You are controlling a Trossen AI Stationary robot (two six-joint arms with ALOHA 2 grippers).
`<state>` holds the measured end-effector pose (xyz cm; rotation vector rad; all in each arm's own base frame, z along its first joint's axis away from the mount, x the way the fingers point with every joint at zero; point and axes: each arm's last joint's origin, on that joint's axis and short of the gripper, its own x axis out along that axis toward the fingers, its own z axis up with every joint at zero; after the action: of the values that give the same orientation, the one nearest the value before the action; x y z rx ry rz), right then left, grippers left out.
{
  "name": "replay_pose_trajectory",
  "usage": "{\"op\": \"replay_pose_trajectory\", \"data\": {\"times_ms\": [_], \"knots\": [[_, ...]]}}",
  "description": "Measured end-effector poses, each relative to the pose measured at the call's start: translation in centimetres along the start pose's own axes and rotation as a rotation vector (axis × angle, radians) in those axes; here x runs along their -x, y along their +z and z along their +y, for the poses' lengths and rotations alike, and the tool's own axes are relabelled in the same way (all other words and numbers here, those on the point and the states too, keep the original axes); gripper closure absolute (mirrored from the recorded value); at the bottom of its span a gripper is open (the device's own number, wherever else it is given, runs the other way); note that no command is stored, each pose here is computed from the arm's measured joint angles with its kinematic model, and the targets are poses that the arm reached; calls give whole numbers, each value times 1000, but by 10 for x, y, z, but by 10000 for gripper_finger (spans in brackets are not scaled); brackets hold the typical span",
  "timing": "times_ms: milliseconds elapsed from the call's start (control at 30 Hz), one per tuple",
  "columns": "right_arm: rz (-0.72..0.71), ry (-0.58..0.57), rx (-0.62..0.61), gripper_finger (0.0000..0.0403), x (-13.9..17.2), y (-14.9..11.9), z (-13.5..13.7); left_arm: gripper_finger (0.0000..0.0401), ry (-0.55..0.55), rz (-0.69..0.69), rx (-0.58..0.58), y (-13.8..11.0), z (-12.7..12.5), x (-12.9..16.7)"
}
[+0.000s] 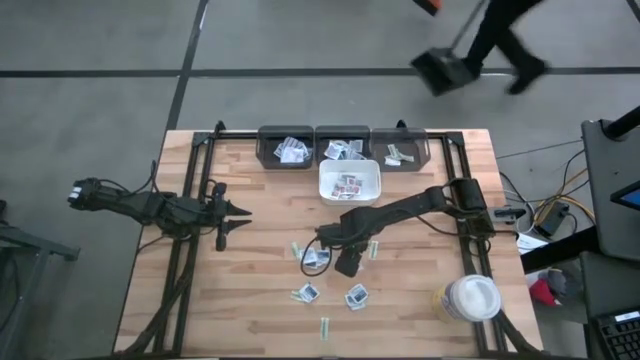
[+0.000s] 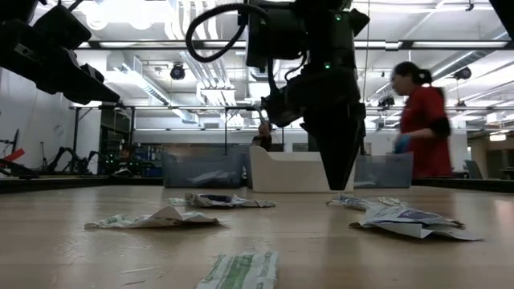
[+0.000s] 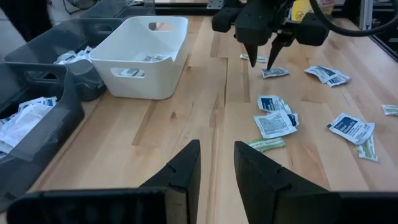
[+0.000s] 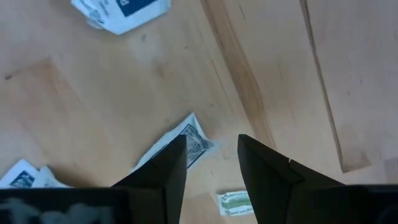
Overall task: Pick & Place First Aid Supplies
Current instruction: Put the orange ointment pack into the white bin
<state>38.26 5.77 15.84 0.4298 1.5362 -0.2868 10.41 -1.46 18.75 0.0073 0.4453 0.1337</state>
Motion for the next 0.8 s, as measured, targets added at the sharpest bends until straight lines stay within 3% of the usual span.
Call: {"op": "replay_pose_trajectory", "data": {"times_ms": [467,800], "knots": [[6,-10,-30,284,-21,-8,-9,307,1,0,0,0,0,0],[11,-18,-33,370,-24,-9,-11,307,1,0,1,0,0,0]]}}
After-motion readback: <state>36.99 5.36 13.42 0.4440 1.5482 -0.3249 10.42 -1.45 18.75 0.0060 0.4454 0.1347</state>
